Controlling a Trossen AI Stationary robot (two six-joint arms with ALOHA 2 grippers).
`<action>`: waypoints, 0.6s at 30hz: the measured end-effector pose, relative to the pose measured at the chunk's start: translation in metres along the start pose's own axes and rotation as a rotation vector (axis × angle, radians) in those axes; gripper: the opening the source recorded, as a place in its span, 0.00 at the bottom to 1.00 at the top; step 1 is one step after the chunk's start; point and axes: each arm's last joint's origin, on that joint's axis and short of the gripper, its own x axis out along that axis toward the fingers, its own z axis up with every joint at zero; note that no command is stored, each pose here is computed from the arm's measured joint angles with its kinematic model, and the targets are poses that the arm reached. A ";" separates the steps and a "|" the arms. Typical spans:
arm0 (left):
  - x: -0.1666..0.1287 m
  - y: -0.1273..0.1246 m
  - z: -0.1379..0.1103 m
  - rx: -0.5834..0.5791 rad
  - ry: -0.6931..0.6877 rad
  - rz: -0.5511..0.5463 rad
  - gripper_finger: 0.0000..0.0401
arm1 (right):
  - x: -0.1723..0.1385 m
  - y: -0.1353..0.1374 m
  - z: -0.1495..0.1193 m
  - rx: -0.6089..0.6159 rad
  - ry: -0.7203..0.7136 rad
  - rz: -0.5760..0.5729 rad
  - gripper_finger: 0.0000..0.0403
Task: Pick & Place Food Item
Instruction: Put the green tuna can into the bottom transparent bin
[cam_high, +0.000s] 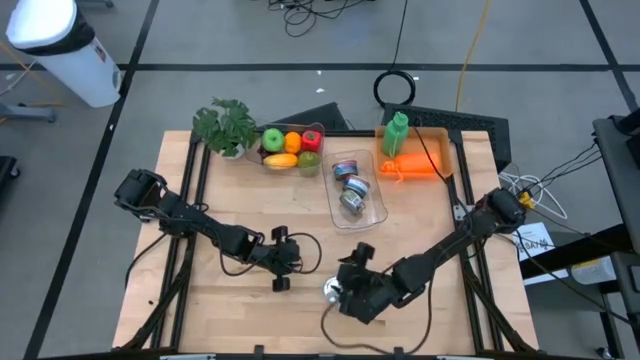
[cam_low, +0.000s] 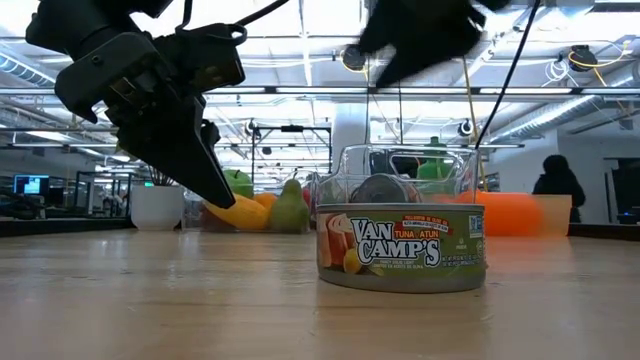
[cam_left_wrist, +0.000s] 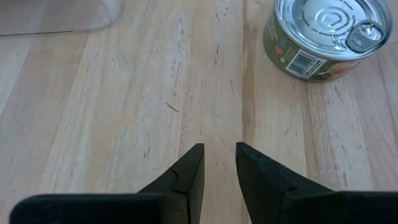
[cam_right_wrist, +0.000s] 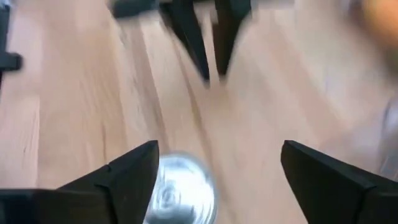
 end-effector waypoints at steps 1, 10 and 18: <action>0.000 0.000 0.000 -0.003 0.001 0.000 0.25 | 0.002 -0.002 -0.004 0.046 0.047 0.006 0.81; 0.000 0.000 0.000 -0.007 0.001 0.000 0.25 | 0.021 -0.022 -0.055 0.277 0.246 -0.083 0.80; 0.000 0.000 0.000 -0.007 0.001 0.000 0.25 | 0.036 -0.035 -0.078 0.370 0.325 -0.051 0.80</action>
